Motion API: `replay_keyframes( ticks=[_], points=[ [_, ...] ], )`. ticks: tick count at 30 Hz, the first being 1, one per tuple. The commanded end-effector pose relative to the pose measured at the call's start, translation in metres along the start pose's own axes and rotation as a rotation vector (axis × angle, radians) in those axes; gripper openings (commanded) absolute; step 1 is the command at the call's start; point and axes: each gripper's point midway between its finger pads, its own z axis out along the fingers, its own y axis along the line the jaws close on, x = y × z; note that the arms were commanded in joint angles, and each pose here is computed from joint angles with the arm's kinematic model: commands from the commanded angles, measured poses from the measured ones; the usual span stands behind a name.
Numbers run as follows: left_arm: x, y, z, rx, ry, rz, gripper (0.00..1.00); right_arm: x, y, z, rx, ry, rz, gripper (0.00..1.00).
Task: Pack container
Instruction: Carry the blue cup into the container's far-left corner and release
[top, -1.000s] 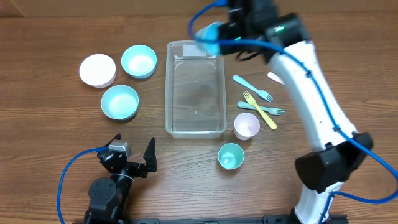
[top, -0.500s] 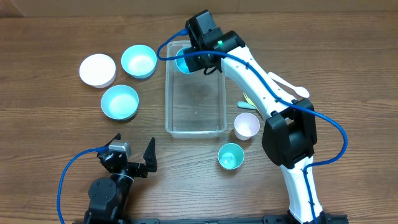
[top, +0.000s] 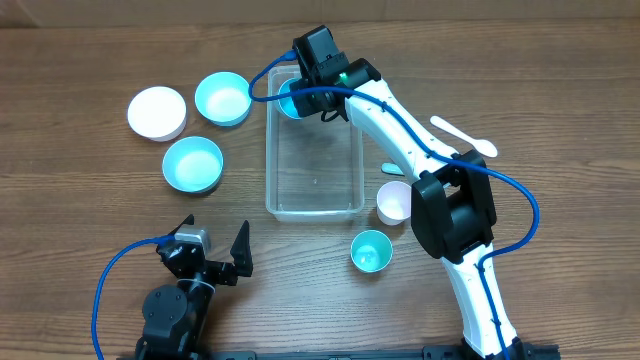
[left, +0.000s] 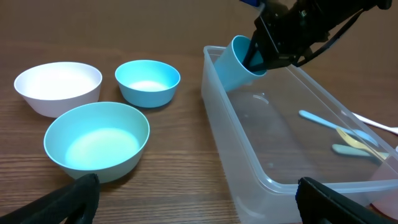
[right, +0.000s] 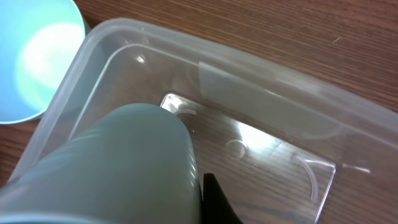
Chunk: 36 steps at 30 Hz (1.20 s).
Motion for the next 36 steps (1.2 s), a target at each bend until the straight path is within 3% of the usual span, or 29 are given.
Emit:
replay_keyframes(
  ticks=[1, 17, 19, 23, 29, 31, 36],
  points=[
    [0.001, 0.001, 0.000, -0.005, 0.005, 0.013, 1.00, 0.008, 0.000, 0.005, 0.007, 0.022, 0.026, 0.04],
    [0.001, 0.001, 0.000, -0.005, 0.005, 0.013, 1.00, 0.015, 0.005, 0.016, -0.062, 0.054, 0.127, 0.04],
    [0.001, 0.001, 0.000, -0.005, 0.005, 0.012, 1.00, 0.014, 0.000, 0.017, -0.028, 0.048, 0.126, 0.11],
    [0.001, 0.001, 0.000, -0.005, 0.005, 0.013, 1.00, 0.020, -0.006, 0.017, 0.002, 0.069, 0.126, 0.12],
    [0.001, 0.001, 0.000, -0.005, 0.005, 0.013, 1.00, 0.019, -0.005, 0.017, 0.001, 0.064, 0.126, 0.48],
    [0.001, 0.001, 0.000, -0.005, 0.005, 0.013, 1.00, 0.018, -0.005, 0.017, 0.000, 0.062, 0.127, 0.50],
    [0.001, 0.001, 0.000, -0.005, 0.005, 0.013, 1.00, 0.001, -0.002, 0.003, -0.016, 0.030, 0.147, 0.66]
  ],
)
